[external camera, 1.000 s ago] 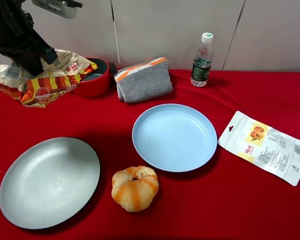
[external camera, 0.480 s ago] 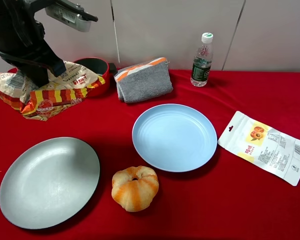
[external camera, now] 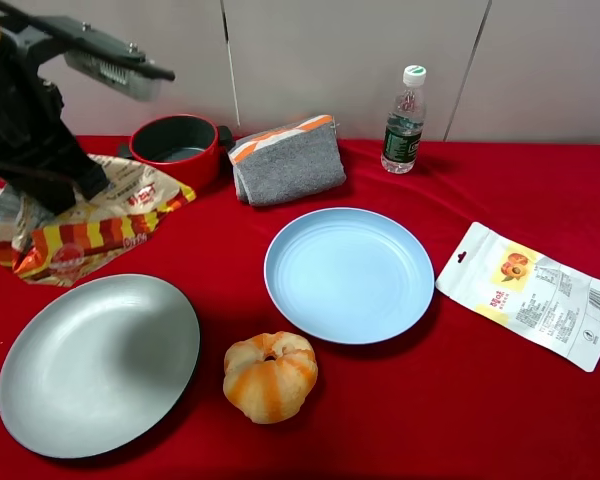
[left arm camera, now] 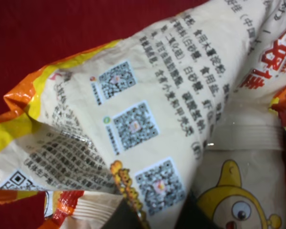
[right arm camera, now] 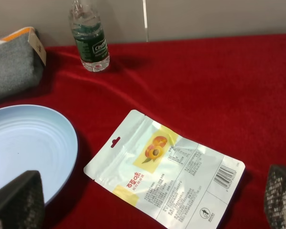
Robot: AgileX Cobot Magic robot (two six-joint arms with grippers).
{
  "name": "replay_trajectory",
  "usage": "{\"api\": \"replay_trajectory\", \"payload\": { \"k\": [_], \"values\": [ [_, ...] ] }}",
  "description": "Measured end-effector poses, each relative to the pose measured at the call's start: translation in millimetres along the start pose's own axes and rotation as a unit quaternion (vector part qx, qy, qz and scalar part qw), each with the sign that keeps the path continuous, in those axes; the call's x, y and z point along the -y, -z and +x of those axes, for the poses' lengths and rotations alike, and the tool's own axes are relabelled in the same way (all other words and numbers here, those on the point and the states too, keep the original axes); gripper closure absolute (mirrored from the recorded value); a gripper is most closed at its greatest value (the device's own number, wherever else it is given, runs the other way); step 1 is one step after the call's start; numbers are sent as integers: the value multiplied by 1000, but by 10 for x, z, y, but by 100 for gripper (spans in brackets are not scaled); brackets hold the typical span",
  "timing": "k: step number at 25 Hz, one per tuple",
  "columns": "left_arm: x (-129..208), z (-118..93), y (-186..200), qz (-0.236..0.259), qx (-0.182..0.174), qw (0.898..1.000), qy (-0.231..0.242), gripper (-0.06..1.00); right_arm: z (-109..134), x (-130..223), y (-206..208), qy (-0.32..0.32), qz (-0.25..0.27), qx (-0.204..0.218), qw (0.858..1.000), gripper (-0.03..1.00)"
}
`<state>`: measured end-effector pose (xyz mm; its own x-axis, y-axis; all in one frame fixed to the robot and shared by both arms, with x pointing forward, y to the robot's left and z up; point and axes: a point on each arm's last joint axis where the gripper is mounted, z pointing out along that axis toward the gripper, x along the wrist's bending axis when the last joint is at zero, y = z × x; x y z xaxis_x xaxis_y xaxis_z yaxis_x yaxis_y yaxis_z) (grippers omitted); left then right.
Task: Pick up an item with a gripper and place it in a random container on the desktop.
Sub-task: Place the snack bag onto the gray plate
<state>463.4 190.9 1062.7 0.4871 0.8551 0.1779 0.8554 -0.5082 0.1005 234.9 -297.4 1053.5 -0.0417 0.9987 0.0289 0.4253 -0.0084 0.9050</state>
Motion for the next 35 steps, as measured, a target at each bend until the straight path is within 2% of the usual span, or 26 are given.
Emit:
{"api": "replay_trajectory", "payload": {
  "k": [7,14,25,35],
  "values": [
    [144,-78,-227,9,19,1000,1,95,0,0,0,0,0,0,1000,28],
    [283,-137,-498,24,24,999,-2,95,0,0,0,0,0,0,1000,28],
    [480,-218,-861,12,31,999,4,95,0,0,0,0,0,0,1000,28],
    [562,-249,-1000,-1,33,999,13,95,0,0,0,0,0,0,1000,28]
  ]
}}
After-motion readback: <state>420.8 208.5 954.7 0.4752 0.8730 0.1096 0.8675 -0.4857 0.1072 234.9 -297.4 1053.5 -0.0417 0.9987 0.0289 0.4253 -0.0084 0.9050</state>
